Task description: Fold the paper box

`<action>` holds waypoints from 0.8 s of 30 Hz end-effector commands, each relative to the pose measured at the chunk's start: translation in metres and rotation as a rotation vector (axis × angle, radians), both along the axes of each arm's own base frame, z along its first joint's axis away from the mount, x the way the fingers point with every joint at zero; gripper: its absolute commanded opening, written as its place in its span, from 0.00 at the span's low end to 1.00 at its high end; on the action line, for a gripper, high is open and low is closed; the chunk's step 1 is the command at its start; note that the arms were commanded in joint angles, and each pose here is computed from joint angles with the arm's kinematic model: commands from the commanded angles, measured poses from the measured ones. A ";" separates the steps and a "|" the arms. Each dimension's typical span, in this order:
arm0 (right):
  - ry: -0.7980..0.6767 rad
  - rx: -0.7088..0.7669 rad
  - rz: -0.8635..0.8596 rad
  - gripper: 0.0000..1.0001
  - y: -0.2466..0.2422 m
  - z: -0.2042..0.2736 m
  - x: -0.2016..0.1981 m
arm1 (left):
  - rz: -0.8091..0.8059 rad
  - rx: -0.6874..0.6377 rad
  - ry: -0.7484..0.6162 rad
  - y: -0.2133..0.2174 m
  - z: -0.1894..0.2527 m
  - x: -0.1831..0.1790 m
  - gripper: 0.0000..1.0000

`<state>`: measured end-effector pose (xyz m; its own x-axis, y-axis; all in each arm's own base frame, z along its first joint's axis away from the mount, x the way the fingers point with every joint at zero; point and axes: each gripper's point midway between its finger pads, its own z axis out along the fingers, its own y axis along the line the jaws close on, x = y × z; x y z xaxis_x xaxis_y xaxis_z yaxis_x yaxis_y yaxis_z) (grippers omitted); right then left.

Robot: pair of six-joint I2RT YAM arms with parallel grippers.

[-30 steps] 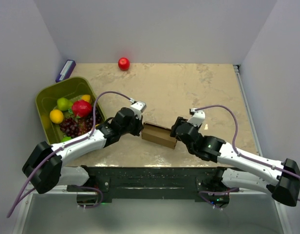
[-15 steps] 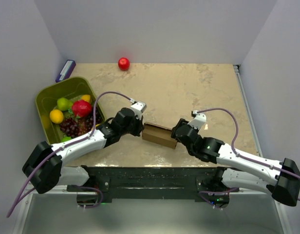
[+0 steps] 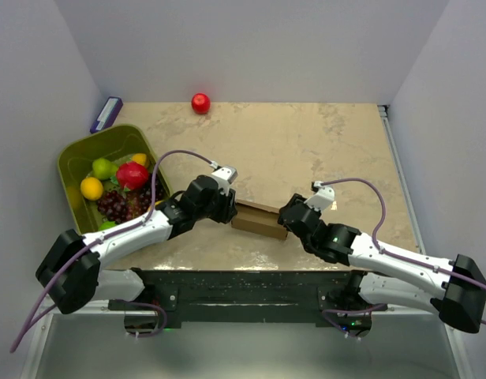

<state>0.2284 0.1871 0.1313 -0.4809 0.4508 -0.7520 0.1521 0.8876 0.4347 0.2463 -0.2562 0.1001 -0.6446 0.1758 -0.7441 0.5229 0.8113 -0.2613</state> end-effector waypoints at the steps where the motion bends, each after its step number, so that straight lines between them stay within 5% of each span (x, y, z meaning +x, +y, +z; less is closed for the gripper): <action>1: 0.012 -0.045 -0.044 0.49 -0.012 -0.015 -0.002 | -0.011 0.012 0.041 0.004 -0.002 -0.013 0.44; 13: 0.011 -0.061 -0.054 0.48 -0.015 -0.015 -0.001 | -0.044 -0.058 0.032 0.005 0.028 -0.028 0.63; 24: 0.009 -0.065 -0.048 0.48 -0.015 -0.014 -0.002 | 0.002 -0.295 -0.021 -0.002 0.084 0.007 0.59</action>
<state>0.2288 0.1867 0.1294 -0.4758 0.4623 -0.7483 0.1635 0.8824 0.4413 0.2304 -0.2426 0.1409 -0.6832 0.0669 -0.7272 0.5039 0.7639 -0.4031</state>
